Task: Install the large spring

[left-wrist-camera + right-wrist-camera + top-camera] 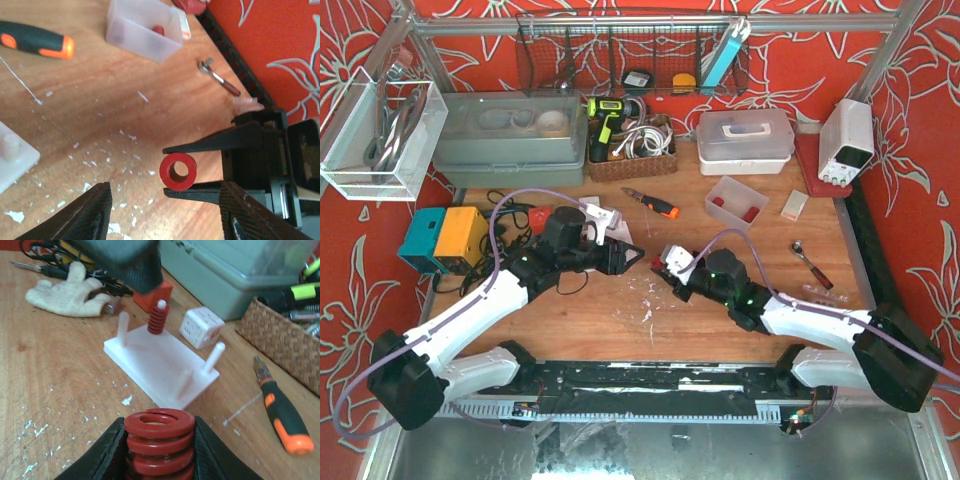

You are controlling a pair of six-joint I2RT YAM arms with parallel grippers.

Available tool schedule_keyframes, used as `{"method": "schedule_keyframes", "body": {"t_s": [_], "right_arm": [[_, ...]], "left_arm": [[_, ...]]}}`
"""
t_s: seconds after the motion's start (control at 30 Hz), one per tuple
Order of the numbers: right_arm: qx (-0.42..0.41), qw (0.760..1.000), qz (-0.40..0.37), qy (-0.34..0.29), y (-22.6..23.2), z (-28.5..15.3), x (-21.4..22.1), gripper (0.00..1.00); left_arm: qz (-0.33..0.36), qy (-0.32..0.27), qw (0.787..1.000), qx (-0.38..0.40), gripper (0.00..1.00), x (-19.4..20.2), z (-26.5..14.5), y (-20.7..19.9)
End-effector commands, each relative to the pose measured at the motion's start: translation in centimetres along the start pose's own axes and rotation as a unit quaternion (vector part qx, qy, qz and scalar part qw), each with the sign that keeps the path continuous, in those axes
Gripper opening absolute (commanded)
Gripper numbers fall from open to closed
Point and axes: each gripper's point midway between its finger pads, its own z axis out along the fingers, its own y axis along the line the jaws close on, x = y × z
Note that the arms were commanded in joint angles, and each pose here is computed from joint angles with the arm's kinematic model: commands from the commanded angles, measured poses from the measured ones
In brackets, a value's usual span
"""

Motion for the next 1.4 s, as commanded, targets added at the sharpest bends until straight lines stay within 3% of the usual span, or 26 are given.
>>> {"method": "schedule_keyframes", "body": {"t_s": [0.0, 0.23, 0.43, 0.93, 1.1, 1.27, 1.37], "right_arm": [[-0.012, 0.995, -0.063, -0.081, 1.3, -0.1, -3.7, 0.08], [-0.016, 0.991, -0.101, -0.086, 2.7, -0.2, -4.2, 0.09], [-0.014, 0.991, -0.107, -0.081, 2.8, -0.2, -4.0, 0.08], [-0.022, 0.99, -0.117, -0.081, 3.4, 0.0, -4.1, 0.09], [-0.019, 0.99, -0.119, -0.078, 3.4, 0.1, -4.0, 0.09], [-0.019, 0.991, -0.116, -0.07, 3.3, 0.5, -3.8, 0.11], [-0.018, 0.991, -0.116, -0.065, 3.3, 0.5, -3.7, 0.18]], "left_arm": [[0.0, 0.059, 0.997, 0.043, 0.59, 2.1, 0.0, -1.7], [0.007, 0.106, 0.992, 0.074, 0.64, 4.1, 1.0, -2.9], [0.009, 0.111, 0.99, 0.09, 0.65, 4.4, 1.2, -3.6], [-0.002, 0.125, 0.988, 0.087, 0.52, 4.7, 2.5, -3.5], [-0.006, 0.134, 0.987, 0.086, 0.44, 5.1, 2.8, -3.5], [-0.01, 0.139, 0.987, 0.077, 0.22, 5.1, 3.0, -3.1], [-0.008, 0.131, 0.989, 0.066, 0.12, 4.7, 3.0, -2.9]]}}
